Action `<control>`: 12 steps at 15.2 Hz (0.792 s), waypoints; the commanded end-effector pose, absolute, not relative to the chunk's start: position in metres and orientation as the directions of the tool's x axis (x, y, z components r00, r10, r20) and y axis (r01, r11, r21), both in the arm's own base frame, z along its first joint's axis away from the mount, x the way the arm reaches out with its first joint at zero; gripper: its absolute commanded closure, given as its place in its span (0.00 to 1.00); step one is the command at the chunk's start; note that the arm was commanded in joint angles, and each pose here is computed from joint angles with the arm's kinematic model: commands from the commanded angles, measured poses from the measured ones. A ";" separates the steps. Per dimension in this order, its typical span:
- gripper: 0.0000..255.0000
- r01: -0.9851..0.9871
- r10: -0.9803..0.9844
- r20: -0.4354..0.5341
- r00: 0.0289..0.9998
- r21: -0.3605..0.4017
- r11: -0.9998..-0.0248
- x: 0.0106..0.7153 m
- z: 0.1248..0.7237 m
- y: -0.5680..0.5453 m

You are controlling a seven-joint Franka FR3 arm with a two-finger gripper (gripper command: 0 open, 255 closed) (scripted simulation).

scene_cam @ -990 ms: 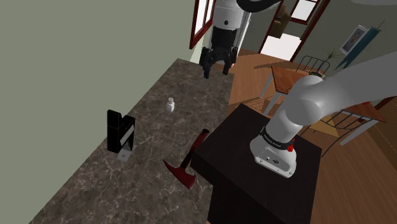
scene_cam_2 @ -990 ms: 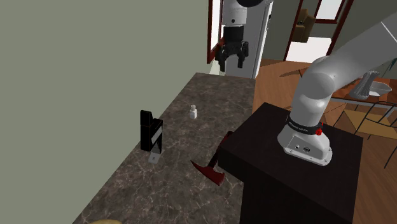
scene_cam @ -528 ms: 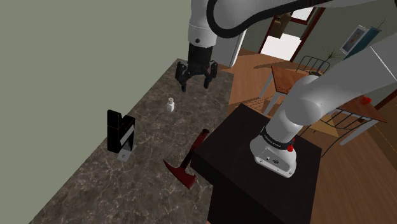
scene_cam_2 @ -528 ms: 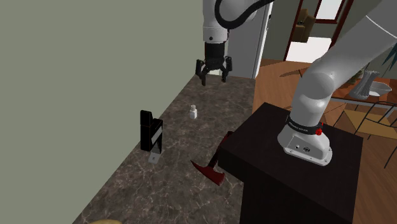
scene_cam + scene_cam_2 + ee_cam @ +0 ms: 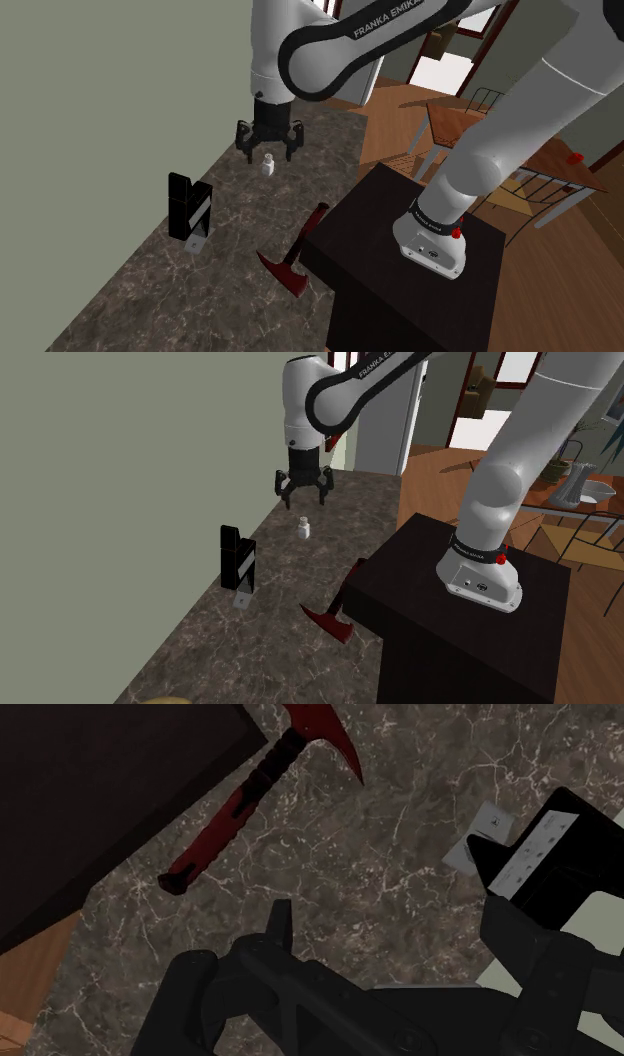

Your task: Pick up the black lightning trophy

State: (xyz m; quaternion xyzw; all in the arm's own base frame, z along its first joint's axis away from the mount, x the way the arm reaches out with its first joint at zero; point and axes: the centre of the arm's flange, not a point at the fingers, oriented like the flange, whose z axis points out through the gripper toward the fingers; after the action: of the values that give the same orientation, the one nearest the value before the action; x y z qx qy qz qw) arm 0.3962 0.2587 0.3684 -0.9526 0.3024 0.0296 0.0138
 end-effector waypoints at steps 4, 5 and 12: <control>0.00 -0.658 -0.657 -0.040 0.753 -0.006 -0.753 0.434 0.331 0.299; 0.00 -0.672 -0.672 -0.035 0.740 -0.005 -0.740 0.442 0.324 0.307; 0.00 -0.768 -0.768 0.000 0.641 -0.003 -0.641 0.501 0.272 0.355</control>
State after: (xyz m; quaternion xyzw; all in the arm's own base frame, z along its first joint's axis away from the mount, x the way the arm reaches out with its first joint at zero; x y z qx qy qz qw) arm 0.4911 0.3499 0.2810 -0.9104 0.4136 0.0029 0.0030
